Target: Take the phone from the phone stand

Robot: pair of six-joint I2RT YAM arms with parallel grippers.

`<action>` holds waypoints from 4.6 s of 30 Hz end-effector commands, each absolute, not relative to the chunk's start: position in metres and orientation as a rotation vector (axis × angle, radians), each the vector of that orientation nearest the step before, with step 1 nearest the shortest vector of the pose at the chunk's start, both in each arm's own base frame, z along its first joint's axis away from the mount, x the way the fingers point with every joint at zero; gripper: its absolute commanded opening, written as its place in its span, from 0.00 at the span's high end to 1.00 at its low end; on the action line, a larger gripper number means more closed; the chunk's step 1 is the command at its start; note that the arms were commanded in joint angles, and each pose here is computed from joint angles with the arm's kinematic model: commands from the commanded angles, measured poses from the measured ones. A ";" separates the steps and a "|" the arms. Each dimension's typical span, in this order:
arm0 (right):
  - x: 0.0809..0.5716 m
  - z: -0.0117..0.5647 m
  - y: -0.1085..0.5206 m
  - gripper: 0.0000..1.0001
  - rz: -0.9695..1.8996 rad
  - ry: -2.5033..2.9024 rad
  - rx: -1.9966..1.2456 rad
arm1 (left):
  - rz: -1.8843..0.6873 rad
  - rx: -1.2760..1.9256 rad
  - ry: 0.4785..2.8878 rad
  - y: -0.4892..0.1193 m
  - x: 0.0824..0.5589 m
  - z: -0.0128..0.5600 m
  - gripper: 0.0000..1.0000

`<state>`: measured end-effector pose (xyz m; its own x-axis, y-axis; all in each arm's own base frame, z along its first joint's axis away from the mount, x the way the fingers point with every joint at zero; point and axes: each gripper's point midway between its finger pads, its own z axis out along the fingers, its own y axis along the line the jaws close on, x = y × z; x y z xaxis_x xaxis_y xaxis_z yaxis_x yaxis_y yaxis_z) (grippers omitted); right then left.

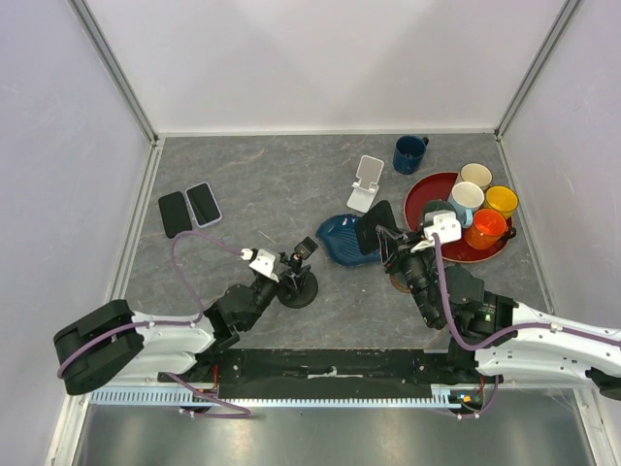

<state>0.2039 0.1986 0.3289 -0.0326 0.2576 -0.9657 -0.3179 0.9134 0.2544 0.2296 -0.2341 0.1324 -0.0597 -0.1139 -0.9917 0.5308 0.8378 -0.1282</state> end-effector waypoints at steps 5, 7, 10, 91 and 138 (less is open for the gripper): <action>0.198 0.357 0.199 1.00 0.571 1.495 -0.016 | -0.610 0.333 1.630 -0.230 0.216 0.142 0.14; 0.198 0.360 0.197 1.00 0.568 1.497 -0.017 | -0.609 0.357 1.687 -0.227 0.210 0.136 0.13; 0.196 0.364 0.197 1.00 0.573 1.500 -0.026 | -0.630 0.311 1.721 -0.216 0.202 0.147 0.12; 0.270 0.415 0.339 0.57 1.007 1.525 0.342 | 0.140 0.527 1.205 -0.215 0.270 0.351 0.98; 0.246 0.339 0.148 0.02 0.346 1.278 0.182 | -0.711 -0.672 1.825 -0.050 0.504 0.175 0.98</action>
